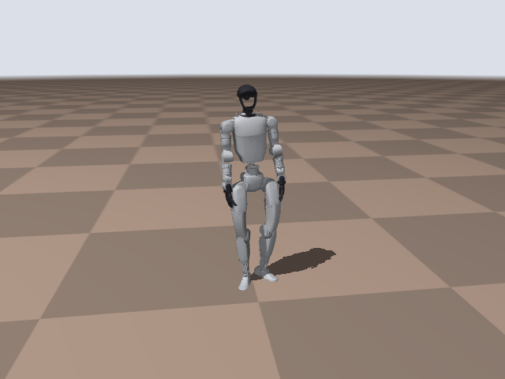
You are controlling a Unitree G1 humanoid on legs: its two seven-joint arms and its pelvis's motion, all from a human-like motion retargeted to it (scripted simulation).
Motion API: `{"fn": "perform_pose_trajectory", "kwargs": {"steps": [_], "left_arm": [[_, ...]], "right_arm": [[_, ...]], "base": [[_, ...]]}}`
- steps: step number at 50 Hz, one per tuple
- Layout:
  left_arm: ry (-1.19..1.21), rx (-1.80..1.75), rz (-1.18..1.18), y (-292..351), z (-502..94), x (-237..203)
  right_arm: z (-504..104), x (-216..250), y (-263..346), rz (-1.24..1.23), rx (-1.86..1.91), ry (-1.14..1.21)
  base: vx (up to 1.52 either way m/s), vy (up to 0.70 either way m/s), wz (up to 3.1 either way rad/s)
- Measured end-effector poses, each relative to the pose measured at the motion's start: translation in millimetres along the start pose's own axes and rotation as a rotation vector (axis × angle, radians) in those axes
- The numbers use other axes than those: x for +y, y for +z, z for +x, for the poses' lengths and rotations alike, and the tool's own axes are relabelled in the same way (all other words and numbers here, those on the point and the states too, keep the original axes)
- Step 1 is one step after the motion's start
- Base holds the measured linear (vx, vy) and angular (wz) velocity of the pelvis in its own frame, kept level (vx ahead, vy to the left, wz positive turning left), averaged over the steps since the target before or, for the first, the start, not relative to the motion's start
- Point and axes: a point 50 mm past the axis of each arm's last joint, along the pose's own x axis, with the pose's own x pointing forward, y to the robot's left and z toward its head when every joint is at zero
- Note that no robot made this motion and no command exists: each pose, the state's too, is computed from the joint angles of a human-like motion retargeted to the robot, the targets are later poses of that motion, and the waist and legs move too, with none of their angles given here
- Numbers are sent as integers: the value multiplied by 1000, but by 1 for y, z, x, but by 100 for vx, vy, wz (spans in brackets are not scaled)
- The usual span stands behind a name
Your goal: In place motions
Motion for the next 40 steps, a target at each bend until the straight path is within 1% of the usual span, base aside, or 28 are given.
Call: {"fn": "perform_pose_trajectory", "kwargs": {"steps": [5,10,14,22,27,33,38,40], "left_arm": [[-28,23,-20,-11,2,-8],[-46,-46,-14,3,1,-8],[-26,-76,9,7,1,-6],[-14,-96,-21,6,2,-8],[52,-60,-118,-14,2,-3],[141,30,-306,-38,1,1],[132,66,-442,-50,2,-14],[109,67,-463,-47,3,-21]], "right_arm": [[1,5,-24,15,92,9],[-1,4,-41,25,154,16],[-4,-4,-52,-43,219,-1],[-7,-15,-58,-86,253,-34],[-6,-12,-60,-64,239,-47],[-2,2,-57,-43,211,-6],[-3,3,-63,-39,231,-1],[-4,2,-65,-28,239,-8]], "base": [[11,-6,8],[-7,-11,-24],[-7,-17,57],[2,-28,162],[17,-51,250],[31,-50,224],[53,-39,96],[40,-30,87]]}}
